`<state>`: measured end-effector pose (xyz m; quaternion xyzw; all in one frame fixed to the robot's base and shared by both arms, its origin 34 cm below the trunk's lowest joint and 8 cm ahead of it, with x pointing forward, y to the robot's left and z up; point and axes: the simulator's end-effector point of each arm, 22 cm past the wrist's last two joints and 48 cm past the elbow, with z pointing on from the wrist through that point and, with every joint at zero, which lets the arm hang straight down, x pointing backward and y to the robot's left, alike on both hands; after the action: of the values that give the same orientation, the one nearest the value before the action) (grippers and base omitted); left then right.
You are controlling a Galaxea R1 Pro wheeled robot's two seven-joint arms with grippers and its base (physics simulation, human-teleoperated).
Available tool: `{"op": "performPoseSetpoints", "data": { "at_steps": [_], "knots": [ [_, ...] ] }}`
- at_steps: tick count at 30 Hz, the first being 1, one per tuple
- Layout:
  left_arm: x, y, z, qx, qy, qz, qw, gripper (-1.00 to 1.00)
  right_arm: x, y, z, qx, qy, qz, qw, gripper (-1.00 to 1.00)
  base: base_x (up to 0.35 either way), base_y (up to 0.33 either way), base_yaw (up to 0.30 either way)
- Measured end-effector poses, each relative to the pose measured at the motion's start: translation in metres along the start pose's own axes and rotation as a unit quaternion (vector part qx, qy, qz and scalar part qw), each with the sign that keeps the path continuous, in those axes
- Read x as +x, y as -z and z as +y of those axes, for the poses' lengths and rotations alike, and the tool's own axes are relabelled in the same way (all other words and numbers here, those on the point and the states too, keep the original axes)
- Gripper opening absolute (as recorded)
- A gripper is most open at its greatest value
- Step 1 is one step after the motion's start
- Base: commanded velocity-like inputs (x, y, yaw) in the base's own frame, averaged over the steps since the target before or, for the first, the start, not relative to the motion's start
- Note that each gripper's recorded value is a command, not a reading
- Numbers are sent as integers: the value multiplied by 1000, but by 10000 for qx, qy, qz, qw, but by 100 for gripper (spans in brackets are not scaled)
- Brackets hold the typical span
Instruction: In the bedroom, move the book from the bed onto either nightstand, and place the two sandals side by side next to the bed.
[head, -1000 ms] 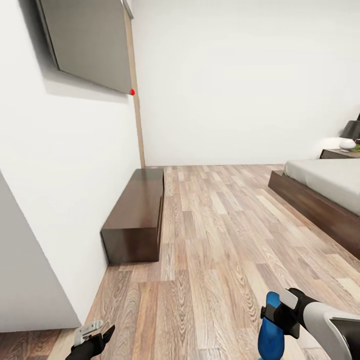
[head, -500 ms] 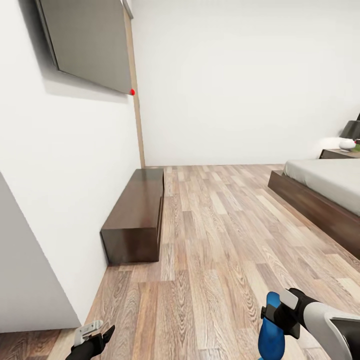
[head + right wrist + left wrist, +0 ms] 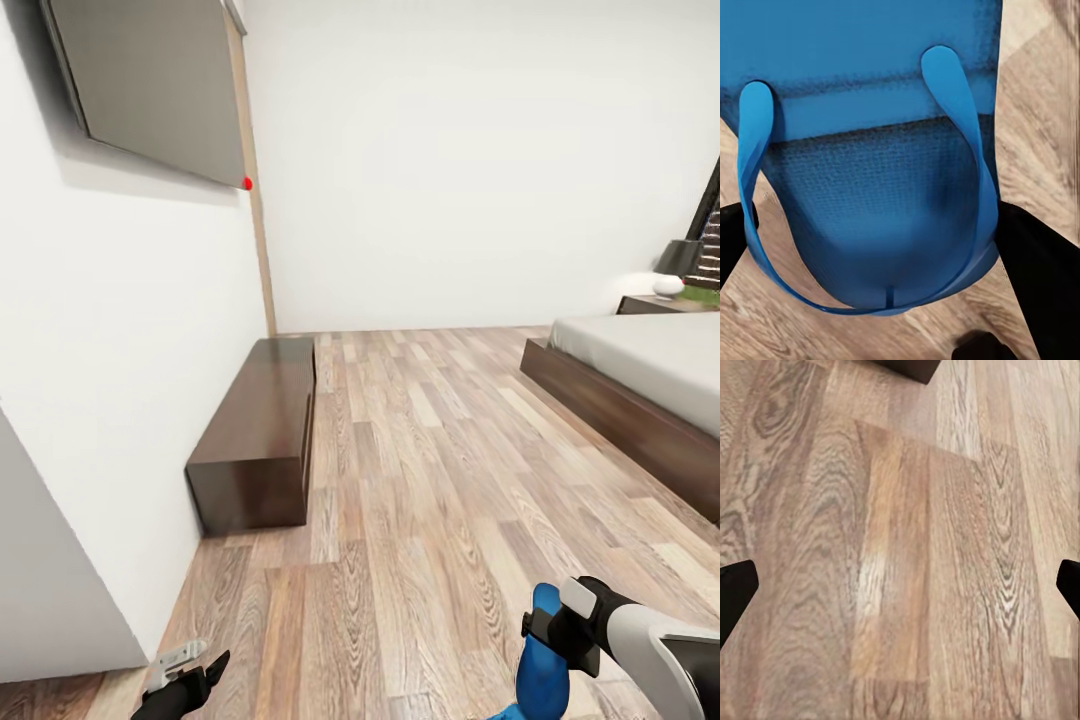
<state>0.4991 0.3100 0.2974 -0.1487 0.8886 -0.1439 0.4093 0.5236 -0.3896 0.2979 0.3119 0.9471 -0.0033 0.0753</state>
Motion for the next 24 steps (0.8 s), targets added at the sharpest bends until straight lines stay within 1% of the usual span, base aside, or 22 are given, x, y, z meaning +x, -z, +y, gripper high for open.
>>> {"op": "performPoseSetpoints", "data": {
  "at_steps": [18,21,24],
  "knots": [
    [1,0,0,-4,8,12,10000,100,0,0,0,1,0,0,10000,-100,0,0,-259],
    [1,0,0,-3,7,10,10000,100,0,0,0,-1,12,1,10000,-100,0,0,-167],
    [1,0,0,-3,7,10,10000,100,0,0,1,-1,7,1,10000,-100,0,0,-62]
  ]
}}
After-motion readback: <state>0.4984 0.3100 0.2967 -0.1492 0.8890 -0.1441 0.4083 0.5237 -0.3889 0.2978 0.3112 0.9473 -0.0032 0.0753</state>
